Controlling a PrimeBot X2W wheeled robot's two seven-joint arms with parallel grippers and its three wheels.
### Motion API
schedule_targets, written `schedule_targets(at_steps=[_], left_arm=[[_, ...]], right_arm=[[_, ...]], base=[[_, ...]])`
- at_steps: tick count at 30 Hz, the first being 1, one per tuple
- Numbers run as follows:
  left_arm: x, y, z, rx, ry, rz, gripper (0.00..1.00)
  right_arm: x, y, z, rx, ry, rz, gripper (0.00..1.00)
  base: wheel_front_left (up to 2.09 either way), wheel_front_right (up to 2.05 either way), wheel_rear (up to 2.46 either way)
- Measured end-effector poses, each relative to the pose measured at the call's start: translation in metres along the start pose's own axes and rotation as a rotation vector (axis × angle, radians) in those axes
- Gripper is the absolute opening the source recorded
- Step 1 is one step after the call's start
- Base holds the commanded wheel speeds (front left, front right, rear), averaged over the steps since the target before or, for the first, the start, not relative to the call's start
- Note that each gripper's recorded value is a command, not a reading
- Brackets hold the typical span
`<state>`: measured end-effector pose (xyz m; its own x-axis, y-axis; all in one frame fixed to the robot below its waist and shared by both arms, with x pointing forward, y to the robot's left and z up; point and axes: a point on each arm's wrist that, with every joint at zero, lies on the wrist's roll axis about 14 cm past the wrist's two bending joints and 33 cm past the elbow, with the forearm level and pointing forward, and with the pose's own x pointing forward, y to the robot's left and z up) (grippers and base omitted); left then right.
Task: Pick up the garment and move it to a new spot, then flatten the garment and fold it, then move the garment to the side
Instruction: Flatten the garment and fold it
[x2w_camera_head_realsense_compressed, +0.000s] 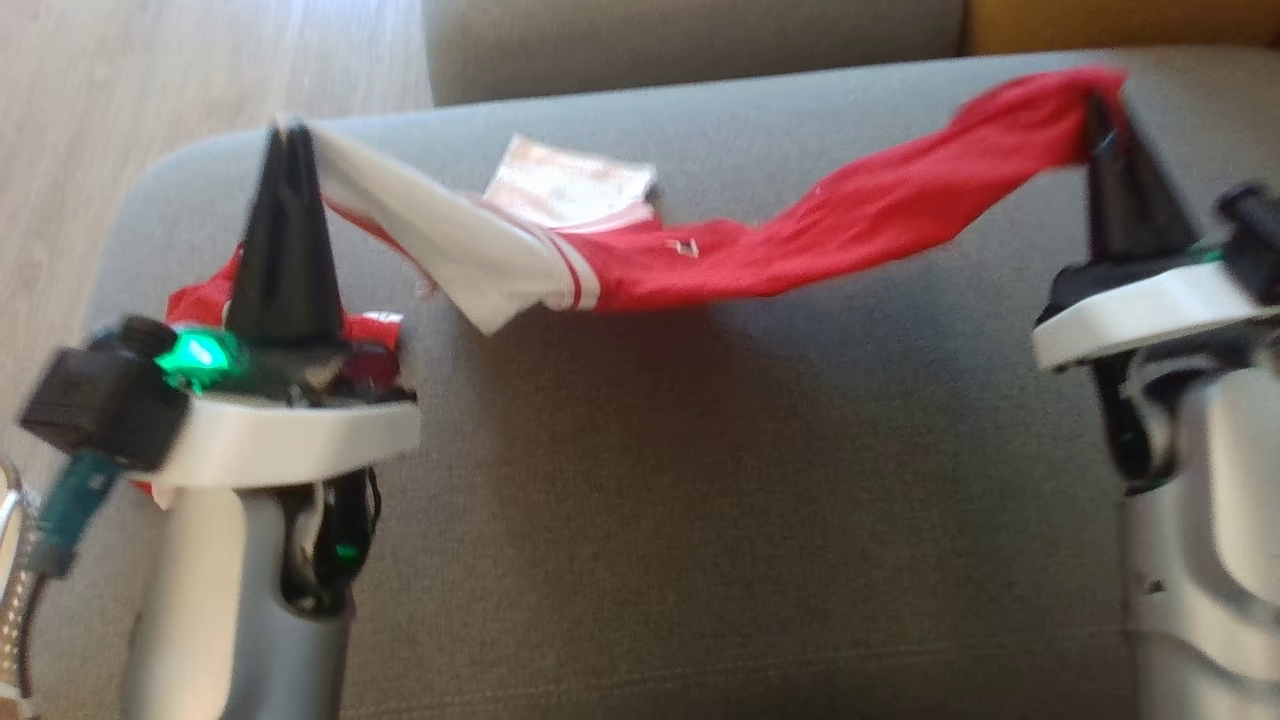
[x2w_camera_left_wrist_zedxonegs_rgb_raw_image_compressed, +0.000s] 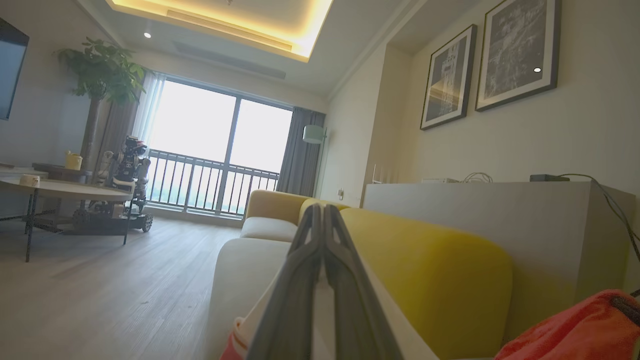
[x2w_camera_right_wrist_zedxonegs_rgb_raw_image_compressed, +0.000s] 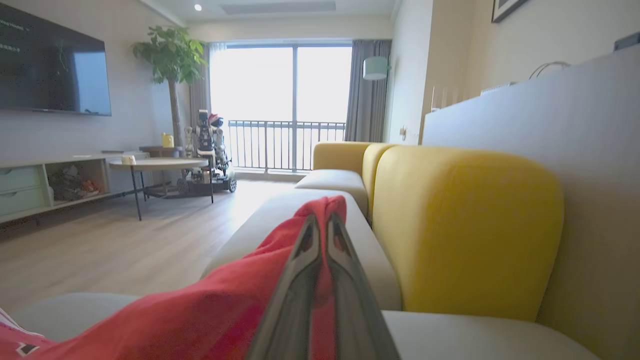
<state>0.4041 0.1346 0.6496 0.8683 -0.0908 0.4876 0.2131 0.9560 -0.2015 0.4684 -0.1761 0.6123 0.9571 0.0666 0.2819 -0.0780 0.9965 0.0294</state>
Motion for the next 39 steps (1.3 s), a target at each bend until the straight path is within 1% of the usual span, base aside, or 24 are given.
schedule_targets(at_steps=[2,3,5,8,11,13,15,18,20,23,24,26,27,28,30,32,35,37,39], left_arm=[[0.01,-0.011,0.033,-0.004,-0.101,-0.032,0.0],[0.016,-0.019,0.068,-0.013,-0.204,-0.045,0.0],[0.018,-0.023,0.102,-0.028,-0.3,-0.046,0.0],[0.014,-0.027,0.139,-0.066,-0.408,-0.044,0.0],[0.008,-0.028,0.158,-0.104,-0.462,-0.031,0.0],[0.006,-0.03,0.165,-0.119,-0.481,-0.032,0.0],[0.006,-0.035,0.161,-0.125,-0.471,-0.047,0.0],[0.012,-0.034,0.141,-0.155,-0.402,-0.04,0.0],[0.022,-0.03,0.119,-0.17,-0.318,-0.032,0.0],[0.05,-0.033,0.087,-0.201,-0.182,-0.064,0.0],[0.064,-0.034,0.079,-0.197,-0.148,-0.08,0.0],[0.095,-0.032,0.067,-0.177,-0.104,-0.106,0.0],[0.112,-0.03,0.064,-0.157,-0.095,-0.117,0.0],[0.128,-0.027,0.061,-0.131,-0.088,-0.124,0.0],[0.161,-0.023,0.061,-0.086,-0.109,-0.139,0.0],[0.191,-0.021,0.065,-0.067,-0.152,-0.149,0.0],[0.227,-0.022,0.073,-0.066,-0.239,-0.16,0.0],[0.242,-0.02,0.07,-0.082,-0.271,-0.162,0.0],[0.248,-0.017,0.051,-0.09,-0.257,-0.164,0.0]], right_arm=[[0.0,-0.001,0.044,-0.013,-0.098,-0.001,0.0],[-0.005,-0.004,0.084,-0.004,-0.19,-0.009,0.0],[-0.013,-0.009,0.121,0.006,-0.271,-0.022,0.0],[-0.028,-0.018,0.162,0.027,-0.366,-0.042,0.0],[-0.039,-0.03,0.179,0.118,-0.41,-0.054,0.0],[-0.043,-0.038,0.177,0.18,-0.399,-0.064,0.0],[-0.044,-0.043,0.164,0.21,-0.349,-0.073,0.0],[-0.039,-0.044,0.142,0.208,-0.256,-0.082,0.0],[-0.031,-0.043,0.125,0.229,-0.19,-0.079,0.0],[-0.008,-0.038,0.1,0.28,-0.095,-0.056,0.0],[0.004,-0.034,0.095,0.3,-0.075,-0.042,0.0],[0.033,-0.03,0.086,0.415,-0.049,-0.016,0.0],[0.049,-0.03,0.085,0.404,-0.042,-0.018,0.0],[0.065,-0.031,0.085,0.381,-0.036,-0.025,0.0],[0.099,-0.033,0.09,0.42,-0.055,-0.029,0.0],[0.13,-0.034,0.106,0.385,-0.118,-0.035,0.0],[0.166,-0.038,0.124,0.413,-0.22,-0.047,0.0],[0.182,-0.043,0.116,0.404,-0.242,-0.07,0.0],[0.191,-0.049,0.088,0.404,-0.215,-0.099,0.0]], base=[[0.0,0.0,0.0],[0.0,0.0,0.0],[0.0,0.0,0.0],[0.0,0.0,0.0],[0.0,0.0,0.0],[0.0,0.0,0.0],[0.0,0.0,0.0],[0.0,0.0,0.0],[0.0,0.0,0.0],[0.0,0.0,0.0],[0.0,0.0,0.0],[0.0,0.0,0.0],[0.0,0.0,0.0],[0.0,0.0,0.0],[0.0,0.0,0.0],[0.0,0.0,0.0],[0.0,0.0,0.0],[0.0,0.0,0.0],[0.0,0.0,0.0]])
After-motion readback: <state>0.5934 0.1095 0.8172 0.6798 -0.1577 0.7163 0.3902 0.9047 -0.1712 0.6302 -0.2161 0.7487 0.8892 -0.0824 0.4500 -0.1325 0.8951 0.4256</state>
